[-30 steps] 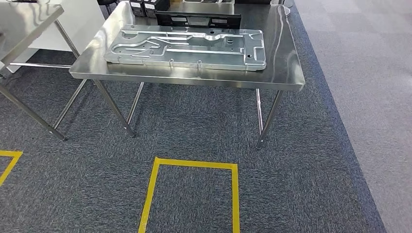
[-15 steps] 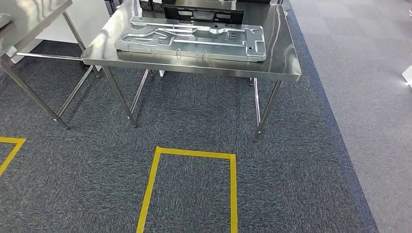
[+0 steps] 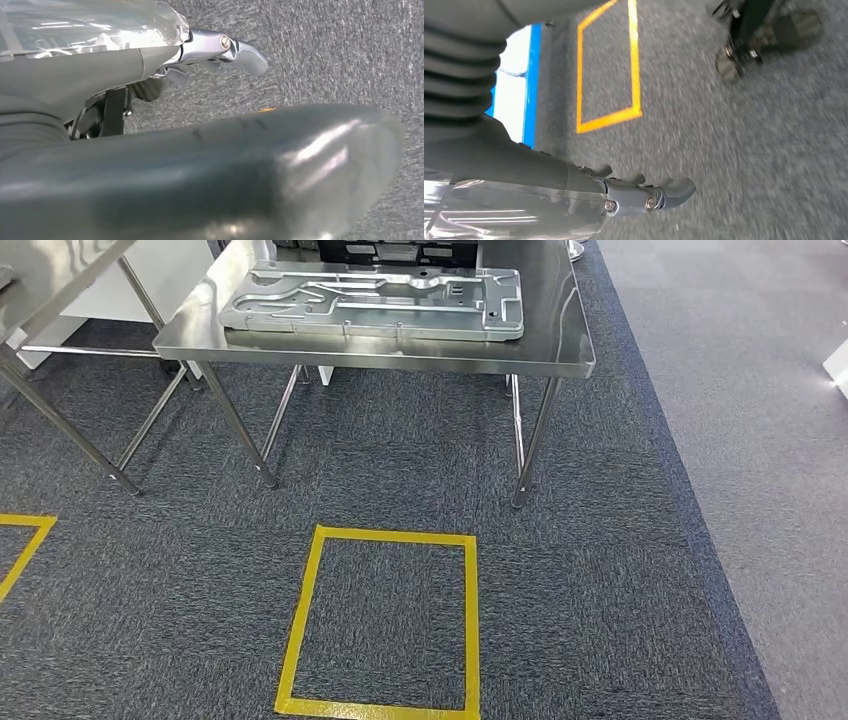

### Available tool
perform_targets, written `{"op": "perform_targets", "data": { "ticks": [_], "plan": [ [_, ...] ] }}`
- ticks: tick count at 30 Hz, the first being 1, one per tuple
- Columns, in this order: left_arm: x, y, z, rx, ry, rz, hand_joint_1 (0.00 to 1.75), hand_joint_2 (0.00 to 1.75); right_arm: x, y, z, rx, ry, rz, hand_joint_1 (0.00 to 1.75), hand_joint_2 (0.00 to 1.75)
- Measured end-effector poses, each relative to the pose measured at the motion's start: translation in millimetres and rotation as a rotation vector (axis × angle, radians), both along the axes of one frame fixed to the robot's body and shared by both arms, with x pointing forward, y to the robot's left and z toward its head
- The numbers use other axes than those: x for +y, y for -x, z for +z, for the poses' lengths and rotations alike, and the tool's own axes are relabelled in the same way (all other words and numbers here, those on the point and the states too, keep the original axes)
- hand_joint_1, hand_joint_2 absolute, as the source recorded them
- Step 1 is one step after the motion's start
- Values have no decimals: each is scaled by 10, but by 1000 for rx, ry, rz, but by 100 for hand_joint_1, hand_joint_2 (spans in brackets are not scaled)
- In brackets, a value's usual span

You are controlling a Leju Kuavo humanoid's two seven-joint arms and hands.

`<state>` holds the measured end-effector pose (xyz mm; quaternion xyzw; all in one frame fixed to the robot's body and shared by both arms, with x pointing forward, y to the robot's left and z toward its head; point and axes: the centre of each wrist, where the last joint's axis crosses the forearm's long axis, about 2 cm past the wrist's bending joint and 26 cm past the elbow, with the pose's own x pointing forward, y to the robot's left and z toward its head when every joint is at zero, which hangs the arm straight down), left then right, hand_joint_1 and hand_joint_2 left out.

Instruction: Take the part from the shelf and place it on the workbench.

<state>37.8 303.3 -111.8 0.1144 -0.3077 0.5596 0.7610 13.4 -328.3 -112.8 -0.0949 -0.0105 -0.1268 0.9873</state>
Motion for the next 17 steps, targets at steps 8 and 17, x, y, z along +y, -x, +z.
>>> {"op": "perform_targets", "data": {
  "ticks": [8, 17],
  "plan": [
    [-28, -47, 4, -1, 6, -17, 0, 0, 97, -27, -4, 21, -30, -2, 0, 175],
    [-27, -53, 5, 1, 5, -16, 0, 116, 155, -43, -6, 3, -42, 10, 0, 0]
  ]
}}
